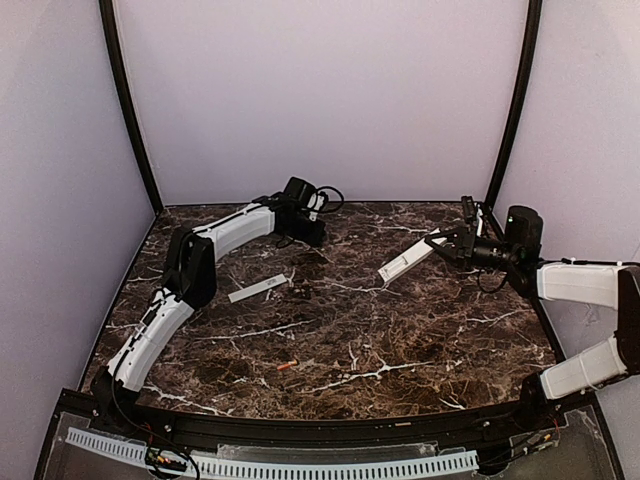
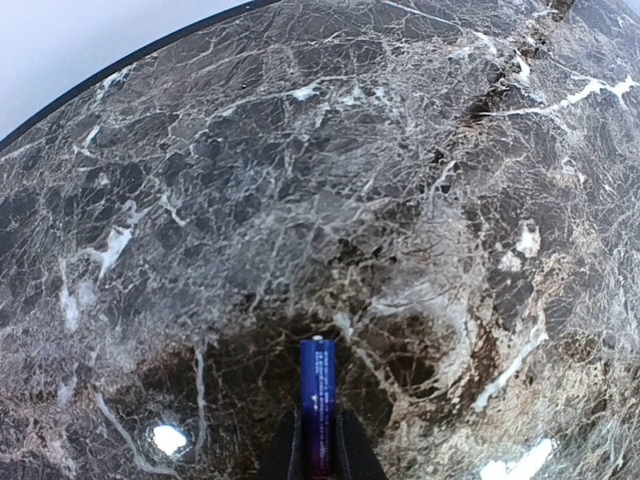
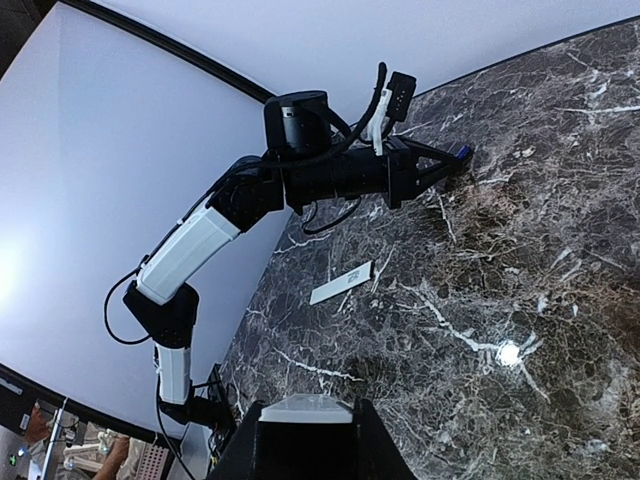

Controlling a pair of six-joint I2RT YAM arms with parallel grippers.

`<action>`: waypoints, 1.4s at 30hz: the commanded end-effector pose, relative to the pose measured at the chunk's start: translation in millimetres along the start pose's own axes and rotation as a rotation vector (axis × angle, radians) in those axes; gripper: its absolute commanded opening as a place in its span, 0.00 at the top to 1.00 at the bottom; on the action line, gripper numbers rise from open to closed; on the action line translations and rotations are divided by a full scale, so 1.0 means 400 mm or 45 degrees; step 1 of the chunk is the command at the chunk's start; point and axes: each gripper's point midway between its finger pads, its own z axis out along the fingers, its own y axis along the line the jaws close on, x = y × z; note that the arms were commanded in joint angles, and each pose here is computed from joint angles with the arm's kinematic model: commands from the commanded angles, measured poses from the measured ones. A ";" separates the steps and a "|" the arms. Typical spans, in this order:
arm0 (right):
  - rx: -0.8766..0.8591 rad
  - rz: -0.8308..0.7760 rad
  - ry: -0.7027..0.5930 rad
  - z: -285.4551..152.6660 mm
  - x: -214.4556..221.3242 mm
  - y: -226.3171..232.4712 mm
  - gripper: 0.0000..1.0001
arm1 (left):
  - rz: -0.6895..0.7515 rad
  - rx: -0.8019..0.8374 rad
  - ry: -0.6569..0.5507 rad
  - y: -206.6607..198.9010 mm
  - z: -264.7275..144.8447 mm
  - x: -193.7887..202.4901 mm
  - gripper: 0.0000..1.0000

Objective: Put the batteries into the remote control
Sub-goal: Move the battery to the center of the board.

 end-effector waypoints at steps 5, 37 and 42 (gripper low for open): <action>-0.030 -0.093 -0.026 -0.010 -0.034 0.039 1.00 | 0.046 0.012 0.229 -0.022 -0.057 0.098 1.00; -0.172 -0.103 0.091 -0.017 0.043 0.055 1.00 | 0.160 0.050 0.701 -0.195 -0.492 0.586 0.98; -0.199 -0.114 0.113 -0.019 0.052 0.062 1.00 | 0.202 0.043 0.721 -0.198 -0.492 0.587 0.93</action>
